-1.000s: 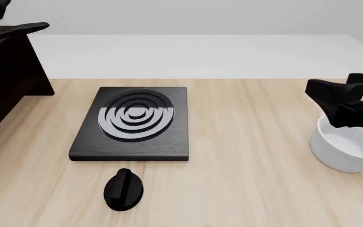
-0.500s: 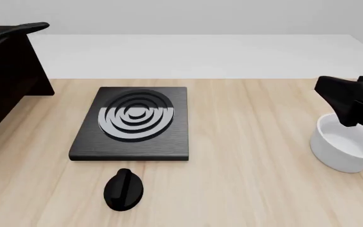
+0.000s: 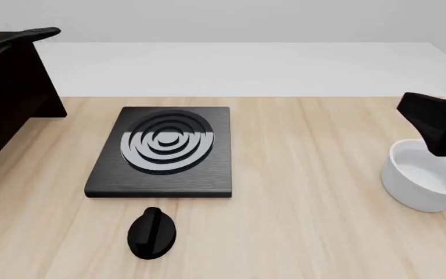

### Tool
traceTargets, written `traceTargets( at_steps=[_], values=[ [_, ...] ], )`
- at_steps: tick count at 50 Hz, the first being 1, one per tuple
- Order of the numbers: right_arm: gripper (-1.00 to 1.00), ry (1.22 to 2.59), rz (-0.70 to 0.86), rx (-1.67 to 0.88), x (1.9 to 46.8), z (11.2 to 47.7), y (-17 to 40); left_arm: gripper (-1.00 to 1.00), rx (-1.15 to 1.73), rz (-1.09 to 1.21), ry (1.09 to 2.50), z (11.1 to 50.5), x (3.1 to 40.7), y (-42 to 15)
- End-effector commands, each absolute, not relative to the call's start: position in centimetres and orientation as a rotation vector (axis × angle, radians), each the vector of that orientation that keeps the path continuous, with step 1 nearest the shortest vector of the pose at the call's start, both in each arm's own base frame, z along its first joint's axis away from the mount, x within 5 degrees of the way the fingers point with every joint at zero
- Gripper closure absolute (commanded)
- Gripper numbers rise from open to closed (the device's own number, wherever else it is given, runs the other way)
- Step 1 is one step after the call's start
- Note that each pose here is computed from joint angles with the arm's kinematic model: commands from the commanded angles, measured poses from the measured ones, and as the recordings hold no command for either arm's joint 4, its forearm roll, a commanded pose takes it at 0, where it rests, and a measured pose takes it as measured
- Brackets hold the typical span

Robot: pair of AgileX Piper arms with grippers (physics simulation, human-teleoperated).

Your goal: Put the frying pan on the cabinet shelf.

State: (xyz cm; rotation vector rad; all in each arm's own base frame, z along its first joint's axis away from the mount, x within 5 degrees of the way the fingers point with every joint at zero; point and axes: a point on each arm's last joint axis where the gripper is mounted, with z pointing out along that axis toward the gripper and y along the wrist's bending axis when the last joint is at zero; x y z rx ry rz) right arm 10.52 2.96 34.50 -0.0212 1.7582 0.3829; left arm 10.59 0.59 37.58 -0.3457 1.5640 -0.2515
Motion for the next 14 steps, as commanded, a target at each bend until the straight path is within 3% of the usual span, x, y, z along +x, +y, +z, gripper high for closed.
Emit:
traceTargets(
  at_steps=[1, 14],
  values=[
    [-1.0, 1.756, 0.395, 0.011, 10.3, 34.4, 2.8, -1.0, -0.291, -0.236, 1.593, 35.9, 7.1, 0.2],
    [-1.0, 1.723, 0.403, 0.023, 9.7, 34.6, 2.6, -1.0, -0.286, -0.204, 1.582, 35.8, 3.2, 0.2]
  ],
)
